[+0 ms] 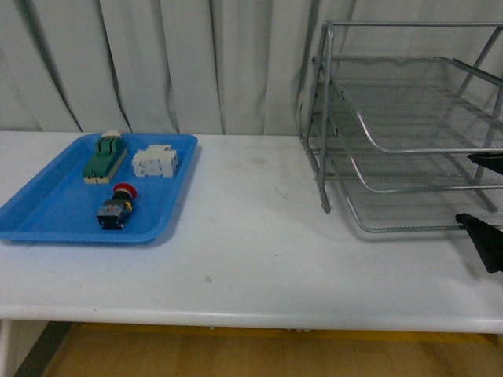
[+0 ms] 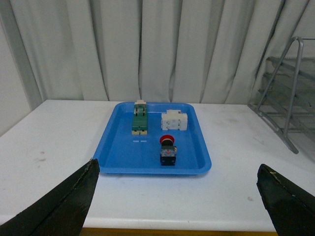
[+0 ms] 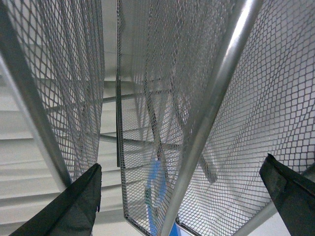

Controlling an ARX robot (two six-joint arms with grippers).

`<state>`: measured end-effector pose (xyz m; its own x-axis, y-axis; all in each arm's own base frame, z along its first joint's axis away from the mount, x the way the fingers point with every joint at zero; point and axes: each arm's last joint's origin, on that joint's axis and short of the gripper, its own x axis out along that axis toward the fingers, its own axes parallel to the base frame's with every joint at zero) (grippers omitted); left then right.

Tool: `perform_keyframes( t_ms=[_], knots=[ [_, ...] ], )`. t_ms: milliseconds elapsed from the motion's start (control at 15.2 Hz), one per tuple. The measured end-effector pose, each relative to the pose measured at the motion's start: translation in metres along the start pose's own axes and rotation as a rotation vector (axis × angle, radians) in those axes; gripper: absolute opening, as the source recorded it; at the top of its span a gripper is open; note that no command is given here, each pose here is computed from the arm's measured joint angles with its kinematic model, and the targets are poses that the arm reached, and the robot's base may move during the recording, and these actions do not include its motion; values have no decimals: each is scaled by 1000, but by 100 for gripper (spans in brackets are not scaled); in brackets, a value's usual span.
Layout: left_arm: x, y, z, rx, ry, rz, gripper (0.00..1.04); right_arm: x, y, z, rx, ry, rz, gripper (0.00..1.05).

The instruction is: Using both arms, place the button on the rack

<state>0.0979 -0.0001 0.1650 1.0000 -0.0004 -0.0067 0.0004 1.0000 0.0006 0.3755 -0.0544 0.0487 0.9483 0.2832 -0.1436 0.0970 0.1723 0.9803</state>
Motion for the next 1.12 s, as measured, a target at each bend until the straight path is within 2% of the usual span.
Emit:
perform_keyframes(
  t_ms=[132, 396, 527, 593, 659, 791, 1121],
  knots=[
    [0, 0, 0, 0, 0, 0, 98, 6, 0, 3, -7, -7, 8, 94],
    [0, 0, 0, 0, 0, 0, 98, 17, 6, 13, -53, -27, 49, 49],
    [0, 0, 0, 0, 0, 0, 98, 18, 5, 14, -55, -28, 48, 43],
    [0, 0, 0, 0, 0, 0, 98, 17, -3, 16, -53, -33, 29, 18],
    [0, 0, 0, 0, 0, 0, 98, 16, -6, 18, -31, -37, 22, 6],
    [0, 0, 0, 0, 0, 0, 98, 14, -7, 20, 24, -34, 22, 4],
    [0, 0, 0, 0, 0, 0, 98, -3, -11, 19, 41, -15, 2, 4]
  ],
)
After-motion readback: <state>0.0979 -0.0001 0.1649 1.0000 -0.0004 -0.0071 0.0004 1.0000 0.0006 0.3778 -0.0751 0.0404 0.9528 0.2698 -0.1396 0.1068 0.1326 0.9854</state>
